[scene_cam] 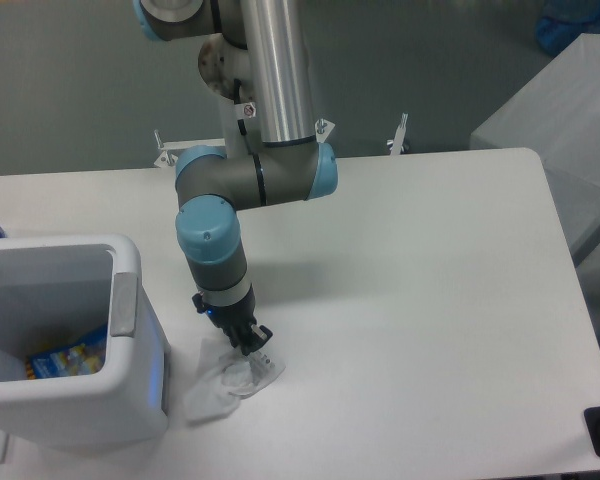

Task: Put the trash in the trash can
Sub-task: 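Lower the gripper onto the crumpled white bag and close it, then lift the white bag and carry it over the trash bin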

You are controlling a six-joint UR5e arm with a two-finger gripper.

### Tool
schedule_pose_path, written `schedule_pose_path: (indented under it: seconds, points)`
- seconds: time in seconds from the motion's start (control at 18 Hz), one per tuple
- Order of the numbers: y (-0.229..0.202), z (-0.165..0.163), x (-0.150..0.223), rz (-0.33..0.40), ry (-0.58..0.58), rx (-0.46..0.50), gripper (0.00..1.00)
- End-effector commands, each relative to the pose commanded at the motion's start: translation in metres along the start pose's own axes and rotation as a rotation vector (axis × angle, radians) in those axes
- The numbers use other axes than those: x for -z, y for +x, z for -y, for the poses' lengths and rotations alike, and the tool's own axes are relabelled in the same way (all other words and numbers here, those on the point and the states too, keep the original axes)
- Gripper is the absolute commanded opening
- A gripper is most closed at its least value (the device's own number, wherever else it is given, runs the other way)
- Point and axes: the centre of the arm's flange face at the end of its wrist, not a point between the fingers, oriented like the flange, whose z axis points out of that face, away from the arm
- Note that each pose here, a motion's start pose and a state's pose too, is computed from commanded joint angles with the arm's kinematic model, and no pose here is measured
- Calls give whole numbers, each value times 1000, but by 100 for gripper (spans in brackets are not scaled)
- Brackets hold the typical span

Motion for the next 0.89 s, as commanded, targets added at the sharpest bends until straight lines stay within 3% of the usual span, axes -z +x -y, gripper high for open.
schedule_pose_path:
  seconds: [0.44,0.56,0.89]
  points:
    - [-87,-15,43,103,64,113,0]
    - [-112,-18,75,146,111,196,0]
    - [-164,-13,140,123,347,406,0]
